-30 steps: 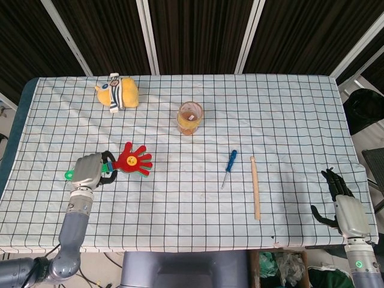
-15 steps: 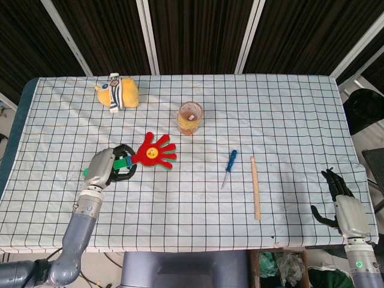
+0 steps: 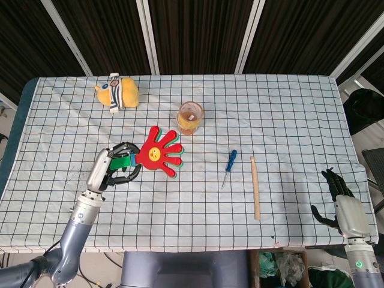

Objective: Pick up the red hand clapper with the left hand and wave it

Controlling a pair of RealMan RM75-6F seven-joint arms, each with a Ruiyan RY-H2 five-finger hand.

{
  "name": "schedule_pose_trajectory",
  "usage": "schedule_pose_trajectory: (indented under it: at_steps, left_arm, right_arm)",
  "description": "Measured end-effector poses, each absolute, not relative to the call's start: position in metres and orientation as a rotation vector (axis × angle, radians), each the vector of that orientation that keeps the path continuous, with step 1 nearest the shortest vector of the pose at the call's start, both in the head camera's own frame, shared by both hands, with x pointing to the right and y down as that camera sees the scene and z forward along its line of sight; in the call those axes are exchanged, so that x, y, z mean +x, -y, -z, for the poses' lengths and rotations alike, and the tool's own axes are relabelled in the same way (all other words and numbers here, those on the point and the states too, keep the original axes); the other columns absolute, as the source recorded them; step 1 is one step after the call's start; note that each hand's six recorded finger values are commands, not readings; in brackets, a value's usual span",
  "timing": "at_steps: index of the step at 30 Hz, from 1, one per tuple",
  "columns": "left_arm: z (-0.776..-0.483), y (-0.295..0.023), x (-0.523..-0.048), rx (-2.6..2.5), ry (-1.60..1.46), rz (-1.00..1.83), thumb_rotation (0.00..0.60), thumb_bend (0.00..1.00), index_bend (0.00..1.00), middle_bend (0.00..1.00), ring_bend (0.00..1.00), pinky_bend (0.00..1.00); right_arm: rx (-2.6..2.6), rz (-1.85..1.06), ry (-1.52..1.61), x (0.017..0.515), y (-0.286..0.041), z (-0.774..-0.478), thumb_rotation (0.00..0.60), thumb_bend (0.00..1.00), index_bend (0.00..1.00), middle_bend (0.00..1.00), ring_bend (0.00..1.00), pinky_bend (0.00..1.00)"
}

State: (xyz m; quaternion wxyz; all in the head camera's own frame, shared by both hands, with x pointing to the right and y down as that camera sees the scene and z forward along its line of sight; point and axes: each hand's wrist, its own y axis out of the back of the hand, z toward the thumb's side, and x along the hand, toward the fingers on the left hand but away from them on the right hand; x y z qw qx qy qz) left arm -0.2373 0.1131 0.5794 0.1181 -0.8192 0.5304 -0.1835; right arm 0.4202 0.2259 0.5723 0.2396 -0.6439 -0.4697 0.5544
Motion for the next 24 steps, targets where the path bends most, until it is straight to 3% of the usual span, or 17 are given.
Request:
schedule_pose_trajectory:
  at_steps: [15, 24]
  left_arm:
    - [-0.642, -0.115, -0.248, -2.296, -1.246, 0.984, 0.600, 0.57, 0.59, 0.76, 0.73, 0.97]
    - [-0.677, -0.123, -0.254, -2.153, -1.046, 1.220, 0.600, 0.55, 0.55, 0.72, 0.70, 0.88]
  right_arm:
    - [-1.765, -1.524, 1.291, 0.421, -0.226, -0.573, 0.600, 0.32, 0.00, 0.00, 0.01, 0.18]
    - [-1.768, -1.526, 1.295, 0.421, -0.226, -0.573, 0.600, 0.32, 0.00, 0.00, 0.01, 0.18]
